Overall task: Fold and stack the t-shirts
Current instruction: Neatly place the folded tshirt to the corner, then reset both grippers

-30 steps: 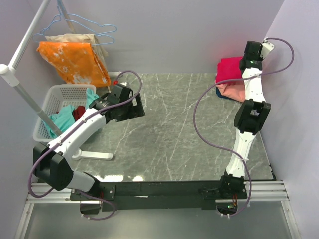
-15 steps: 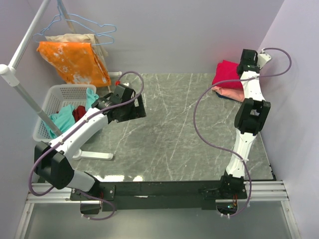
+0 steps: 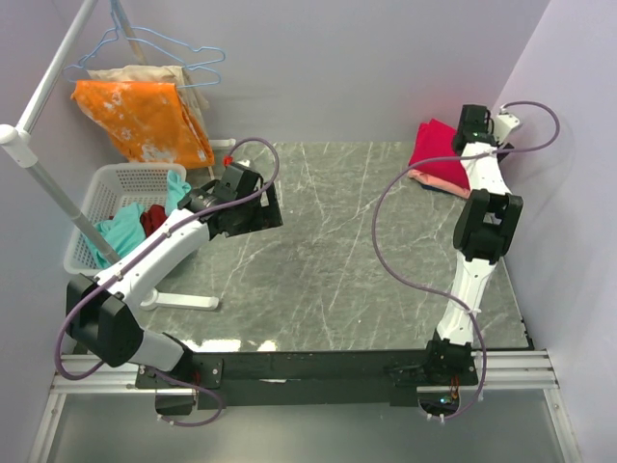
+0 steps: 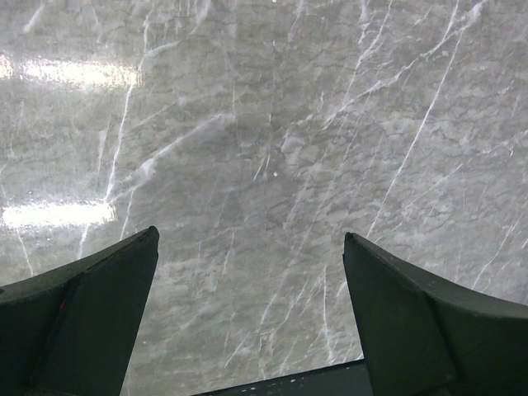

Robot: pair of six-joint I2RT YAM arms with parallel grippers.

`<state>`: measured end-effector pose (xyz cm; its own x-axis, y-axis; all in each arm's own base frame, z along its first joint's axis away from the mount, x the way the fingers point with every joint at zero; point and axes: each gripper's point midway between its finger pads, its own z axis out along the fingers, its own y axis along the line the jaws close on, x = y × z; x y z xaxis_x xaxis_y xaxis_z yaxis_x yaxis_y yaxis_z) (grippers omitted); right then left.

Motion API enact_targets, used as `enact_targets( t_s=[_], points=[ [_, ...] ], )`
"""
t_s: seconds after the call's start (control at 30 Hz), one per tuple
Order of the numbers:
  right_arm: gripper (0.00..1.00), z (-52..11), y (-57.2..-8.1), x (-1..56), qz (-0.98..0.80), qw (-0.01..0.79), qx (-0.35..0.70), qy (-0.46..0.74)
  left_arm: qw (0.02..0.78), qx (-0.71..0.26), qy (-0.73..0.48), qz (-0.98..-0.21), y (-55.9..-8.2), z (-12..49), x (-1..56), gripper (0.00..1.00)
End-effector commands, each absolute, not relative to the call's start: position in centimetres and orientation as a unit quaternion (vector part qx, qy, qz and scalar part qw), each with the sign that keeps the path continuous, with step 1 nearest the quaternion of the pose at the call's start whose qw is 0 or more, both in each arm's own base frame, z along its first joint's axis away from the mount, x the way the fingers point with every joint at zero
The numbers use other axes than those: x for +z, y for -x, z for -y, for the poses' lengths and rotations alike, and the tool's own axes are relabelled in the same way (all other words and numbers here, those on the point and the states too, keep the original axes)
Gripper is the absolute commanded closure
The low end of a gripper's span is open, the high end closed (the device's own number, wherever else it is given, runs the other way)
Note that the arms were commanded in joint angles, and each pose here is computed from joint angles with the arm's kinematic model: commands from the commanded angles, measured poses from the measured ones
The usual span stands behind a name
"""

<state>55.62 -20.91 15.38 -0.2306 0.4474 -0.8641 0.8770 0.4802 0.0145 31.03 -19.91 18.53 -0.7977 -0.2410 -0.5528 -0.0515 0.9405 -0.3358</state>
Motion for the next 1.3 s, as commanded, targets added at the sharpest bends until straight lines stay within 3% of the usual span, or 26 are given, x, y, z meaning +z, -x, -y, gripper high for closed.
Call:
enact_targets(
  t_s=[0.0, 0.2, 0.37, 0.7, 1.07, 1.27],
  points=[
    [0.15, 17.4, -54.7, 22.9, -0.720, 0.505, -0.244, -0.409, 0.335, -0.163, 0.087, -0.924, -31.1, 19.6, 20.3, 0.01],
    [0.03, 7.7, -52.7, 27.7, -0.734, 0.551, -0.198, -0.343, 0.354, -0.145, 0.097, -0.919, -31.2, 18.6, 20.1, 0.01],
    [0.02, -0.8, -49.6, 30.9, -0.760, 0.574, -0.095, -0.291, 0.363, -0.131, 0.102, -0.917, -31.1, 17.7, 19.7, 0.01],
    [0.14, -12.5, -41.5, 24.9, -0.850, 0.501, 0.043, -0.158, 0.415, -0.035, 0.111, -0.902, -31.7, 13.6, 19.3, 0.01],
    [0.17, -17.2, -34.0, 17.4, -0.901, 0.425, 0.066, -0.052, 0.450, -0.021, 0.103, -0.887, -32.6, 13.1, 19.0, 0.01],
    [0.16, -20.0, -32.5, 17.8, -0.892, 0.433, 0.131, -0.011, 0.472, -0.008, 0.101, -0.876, -32.3, 12.6, 19.1, 0.01]
  ],
)
